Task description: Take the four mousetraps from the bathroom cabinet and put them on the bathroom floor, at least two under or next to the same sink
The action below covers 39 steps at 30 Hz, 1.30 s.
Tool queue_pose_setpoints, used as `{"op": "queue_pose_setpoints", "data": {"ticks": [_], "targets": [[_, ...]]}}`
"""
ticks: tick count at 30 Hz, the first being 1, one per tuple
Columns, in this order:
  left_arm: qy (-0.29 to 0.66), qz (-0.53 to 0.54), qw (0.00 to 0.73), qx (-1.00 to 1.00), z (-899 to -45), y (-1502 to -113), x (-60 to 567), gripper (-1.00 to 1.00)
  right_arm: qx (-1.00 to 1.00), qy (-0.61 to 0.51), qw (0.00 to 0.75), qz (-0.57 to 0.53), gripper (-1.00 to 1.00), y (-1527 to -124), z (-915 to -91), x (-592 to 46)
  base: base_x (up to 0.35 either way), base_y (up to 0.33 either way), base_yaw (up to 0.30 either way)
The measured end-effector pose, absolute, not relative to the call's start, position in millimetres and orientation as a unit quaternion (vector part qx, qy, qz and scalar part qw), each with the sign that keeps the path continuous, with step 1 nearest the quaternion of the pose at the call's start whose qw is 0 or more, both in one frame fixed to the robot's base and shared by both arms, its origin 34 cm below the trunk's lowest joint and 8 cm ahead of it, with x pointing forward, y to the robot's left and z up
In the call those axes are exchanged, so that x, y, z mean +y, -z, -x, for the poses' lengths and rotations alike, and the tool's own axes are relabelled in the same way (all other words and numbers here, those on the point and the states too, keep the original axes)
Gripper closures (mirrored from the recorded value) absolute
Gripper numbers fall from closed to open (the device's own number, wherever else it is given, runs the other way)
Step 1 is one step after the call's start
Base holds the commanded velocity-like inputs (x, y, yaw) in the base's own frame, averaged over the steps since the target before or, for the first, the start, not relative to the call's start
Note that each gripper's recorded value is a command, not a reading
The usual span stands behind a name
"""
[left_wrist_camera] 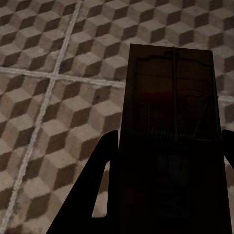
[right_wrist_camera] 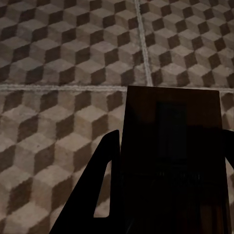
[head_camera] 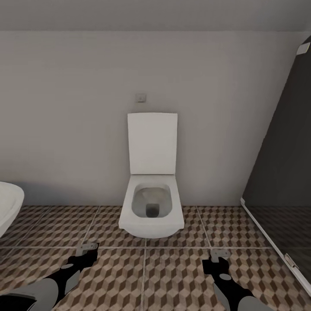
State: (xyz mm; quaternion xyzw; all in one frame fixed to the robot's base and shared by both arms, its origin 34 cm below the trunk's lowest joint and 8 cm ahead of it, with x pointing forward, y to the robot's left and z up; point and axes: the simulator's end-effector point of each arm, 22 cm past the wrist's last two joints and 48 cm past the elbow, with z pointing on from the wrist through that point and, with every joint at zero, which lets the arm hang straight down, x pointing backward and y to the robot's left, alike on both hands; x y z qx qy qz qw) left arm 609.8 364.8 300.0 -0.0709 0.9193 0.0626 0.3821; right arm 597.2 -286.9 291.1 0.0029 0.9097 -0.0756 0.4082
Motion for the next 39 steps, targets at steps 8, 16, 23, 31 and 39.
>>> {"op": "queue_pose_setpoints", "data": {"ticks": [8, 16, 23, 31, 39], "targets": [[-0.064, 0.071, 0.382, 0.919, -609.6, -300.0, 365.5, 1.0, 0.91, 0.076, 0.408, -0.002, 1.0, -291.1, -597.3, -287.0, 0.0, 0.014, 0.0], [-0.066, 0.071, 0.382, 0.919, -609.9, -300.4, 366.2, 1.0, 0.909, 0.076, 0.409, -0.001, 1.0, -291.7, -597.9, -286.9, 0.0, 0.204, 0.0], [-0.066, 0.072, 0.382, 0.919, -609.9, -300.6, 366.9, 1.0, 0.908, 0.076, 0.411, -0.002, 1.0, -293.0, -599.3, -287.1, 0.0, 0.053, 0.0], [-0.066, 0.072, 0.382, 0.919, -610.0, -300.6, 366.8, 1.0, 0.908, 0.076, 0.411, -0.002, 1.0, -293.1, -599.4, -287.2, 0.0, 0.005, 0.0], [-0.066, 0.069, 0.382, 0.919, -609.7, -300.2, 366.1, 1.0, 0.908, 0.076, 0.411, -0.002, 1.0, -293.1, -599.4, -287.2, 0.0, 0.0, 0.0]]}}
